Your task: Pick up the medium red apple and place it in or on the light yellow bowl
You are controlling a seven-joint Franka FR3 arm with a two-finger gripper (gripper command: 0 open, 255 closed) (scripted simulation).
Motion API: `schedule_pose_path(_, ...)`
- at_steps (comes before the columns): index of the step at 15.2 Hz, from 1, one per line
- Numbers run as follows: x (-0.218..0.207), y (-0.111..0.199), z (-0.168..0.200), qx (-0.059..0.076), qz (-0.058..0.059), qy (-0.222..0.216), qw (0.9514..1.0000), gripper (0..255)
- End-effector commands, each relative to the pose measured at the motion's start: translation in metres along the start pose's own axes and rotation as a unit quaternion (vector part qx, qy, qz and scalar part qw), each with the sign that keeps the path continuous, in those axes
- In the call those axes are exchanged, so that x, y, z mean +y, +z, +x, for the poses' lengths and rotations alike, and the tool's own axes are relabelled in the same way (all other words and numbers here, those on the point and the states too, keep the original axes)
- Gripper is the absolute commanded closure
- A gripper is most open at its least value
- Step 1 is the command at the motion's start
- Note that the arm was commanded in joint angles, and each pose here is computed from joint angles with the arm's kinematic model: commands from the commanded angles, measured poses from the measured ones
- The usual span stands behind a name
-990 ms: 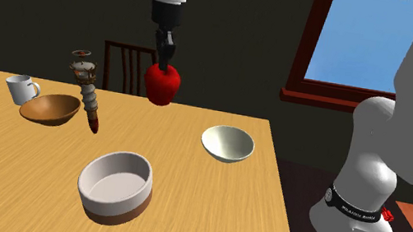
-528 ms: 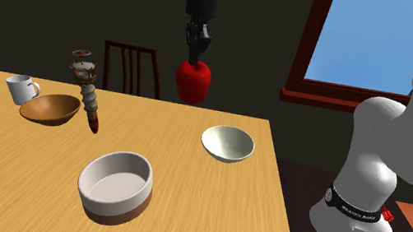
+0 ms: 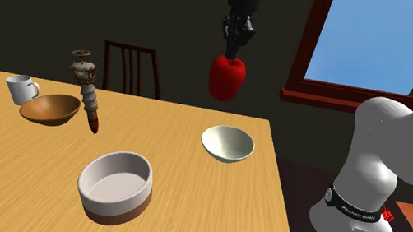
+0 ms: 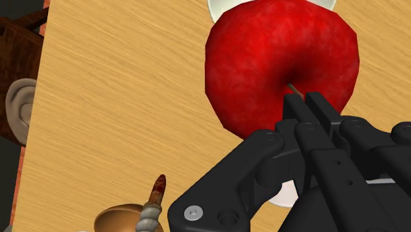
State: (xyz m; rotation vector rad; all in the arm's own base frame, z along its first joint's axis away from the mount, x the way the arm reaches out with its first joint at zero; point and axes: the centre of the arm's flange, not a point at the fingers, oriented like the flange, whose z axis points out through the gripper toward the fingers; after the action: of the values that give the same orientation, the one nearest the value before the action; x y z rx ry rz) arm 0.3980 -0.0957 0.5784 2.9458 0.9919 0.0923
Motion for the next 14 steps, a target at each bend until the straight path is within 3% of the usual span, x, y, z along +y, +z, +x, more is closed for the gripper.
schedule_pose_path(1, -0.015, -0.009, -0.023, 0.000, 0.000, 0.000, 1.0000, 255)
schedule_pose_path(14, -0.023, 0.050, -0.036, 0.000, 0.000, 0.000, 1.0000, 255)
